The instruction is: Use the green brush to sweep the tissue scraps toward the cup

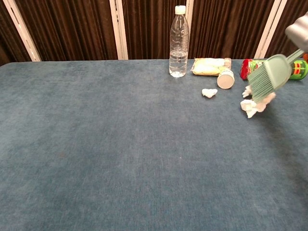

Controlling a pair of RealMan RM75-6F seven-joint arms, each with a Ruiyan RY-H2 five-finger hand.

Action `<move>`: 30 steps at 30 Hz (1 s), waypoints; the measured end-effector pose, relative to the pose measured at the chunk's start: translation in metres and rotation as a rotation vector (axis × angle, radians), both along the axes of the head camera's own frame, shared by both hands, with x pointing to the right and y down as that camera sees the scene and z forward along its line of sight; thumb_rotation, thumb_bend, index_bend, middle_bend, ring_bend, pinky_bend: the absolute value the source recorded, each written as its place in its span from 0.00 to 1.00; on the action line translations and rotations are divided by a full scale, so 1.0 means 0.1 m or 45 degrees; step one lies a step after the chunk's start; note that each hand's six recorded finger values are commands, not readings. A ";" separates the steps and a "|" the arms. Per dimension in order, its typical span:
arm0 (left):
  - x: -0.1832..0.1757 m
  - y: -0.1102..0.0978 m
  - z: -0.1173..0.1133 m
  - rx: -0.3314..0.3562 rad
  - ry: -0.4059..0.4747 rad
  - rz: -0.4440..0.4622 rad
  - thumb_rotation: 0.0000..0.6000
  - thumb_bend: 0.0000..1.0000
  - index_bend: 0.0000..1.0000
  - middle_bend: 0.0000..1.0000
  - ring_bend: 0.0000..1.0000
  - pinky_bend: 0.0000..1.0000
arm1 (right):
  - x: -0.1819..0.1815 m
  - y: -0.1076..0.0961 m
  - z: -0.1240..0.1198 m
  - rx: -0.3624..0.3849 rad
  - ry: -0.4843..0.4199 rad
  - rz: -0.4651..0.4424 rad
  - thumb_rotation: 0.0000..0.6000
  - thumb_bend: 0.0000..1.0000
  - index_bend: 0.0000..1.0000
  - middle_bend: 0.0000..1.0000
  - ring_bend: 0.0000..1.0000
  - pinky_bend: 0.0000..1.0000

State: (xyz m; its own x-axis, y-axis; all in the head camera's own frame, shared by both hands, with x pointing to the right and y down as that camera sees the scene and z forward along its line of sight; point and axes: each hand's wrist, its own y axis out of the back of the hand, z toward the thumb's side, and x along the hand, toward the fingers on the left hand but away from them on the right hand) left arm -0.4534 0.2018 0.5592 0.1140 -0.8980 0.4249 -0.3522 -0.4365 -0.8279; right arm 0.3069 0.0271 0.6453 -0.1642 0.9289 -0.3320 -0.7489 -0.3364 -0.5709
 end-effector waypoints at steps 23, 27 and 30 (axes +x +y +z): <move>-0.02 0.00 0.01 -0.006 -0.005 -0.012 1.00 0.00 0.00 0.00 0.00 0.02 | -0.88 0.05 0.00 -0.043 -0.335 -0.061 1.00 0.60 0.81 1.00 1.00 0.91; -0.03 -0.01 0.01 -0.009 -0.003 -0.015 1.00 0.00 0.00 0.00 0.00 0.02 | -0.99 0.05 0.12 -0.062 -0.352 -0.067 1.00 0.60 0.81 1.00 1.00 0.91; -0.03 -0.01 0.01 -0.012 0.000 -0.018 1.00 0.00 0.00 0.00 0.00 0.02 | -1.06 0.05 0.22 -0.081 -0.356 -0.071 1.00 0.60 0.81 1.00 1.00 0.91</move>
